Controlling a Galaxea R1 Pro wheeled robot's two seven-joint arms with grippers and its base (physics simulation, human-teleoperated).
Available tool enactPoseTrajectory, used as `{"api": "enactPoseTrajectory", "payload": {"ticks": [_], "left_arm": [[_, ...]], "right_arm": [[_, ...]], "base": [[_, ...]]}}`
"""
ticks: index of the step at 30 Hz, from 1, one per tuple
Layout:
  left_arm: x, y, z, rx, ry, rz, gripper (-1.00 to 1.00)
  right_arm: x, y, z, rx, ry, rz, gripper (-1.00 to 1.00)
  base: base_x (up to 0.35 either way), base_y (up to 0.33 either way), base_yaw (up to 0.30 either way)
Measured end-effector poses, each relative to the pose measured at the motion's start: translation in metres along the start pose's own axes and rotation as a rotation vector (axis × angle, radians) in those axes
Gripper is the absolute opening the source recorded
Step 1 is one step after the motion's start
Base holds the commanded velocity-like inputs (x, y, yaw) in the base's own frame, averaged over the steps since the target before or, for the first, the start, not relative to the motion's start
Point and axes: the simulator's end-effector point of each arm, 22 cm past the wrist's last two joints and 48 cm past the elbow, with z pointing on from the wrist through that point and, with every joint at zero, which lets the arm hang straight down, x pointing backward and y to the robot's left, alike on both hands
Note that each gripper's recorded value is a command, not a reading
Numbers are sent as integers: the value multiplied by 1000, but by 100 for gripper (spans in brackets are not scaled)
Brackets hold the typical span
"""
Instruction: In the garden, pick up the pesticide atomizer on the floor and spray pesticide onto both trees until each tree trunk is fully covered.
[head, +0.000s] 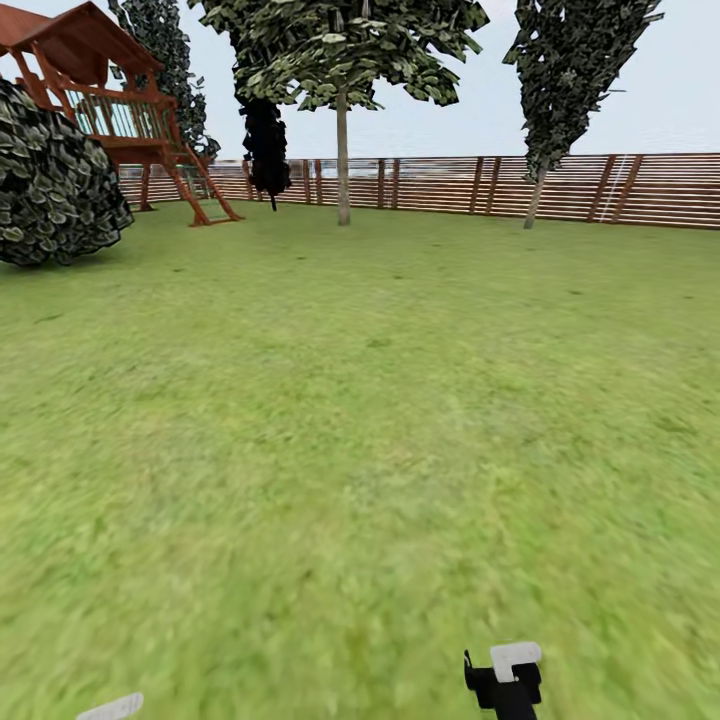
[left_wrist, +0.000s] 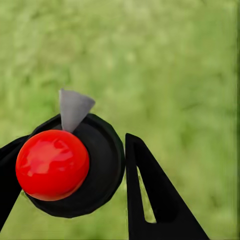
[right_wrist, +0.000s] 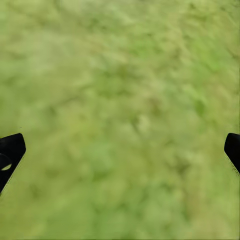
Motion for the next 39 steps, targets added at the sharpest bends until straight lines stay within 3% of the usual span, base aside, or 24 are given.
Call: {"api": "enactPoseTrajectory", "payload": {"ticks": [39], "left_arm": [[-5,-1,1,-1,-10,0,-100]], "right_arm": [[0,0,0,0,0,0,100]], "base": [[337,0,0]]}}
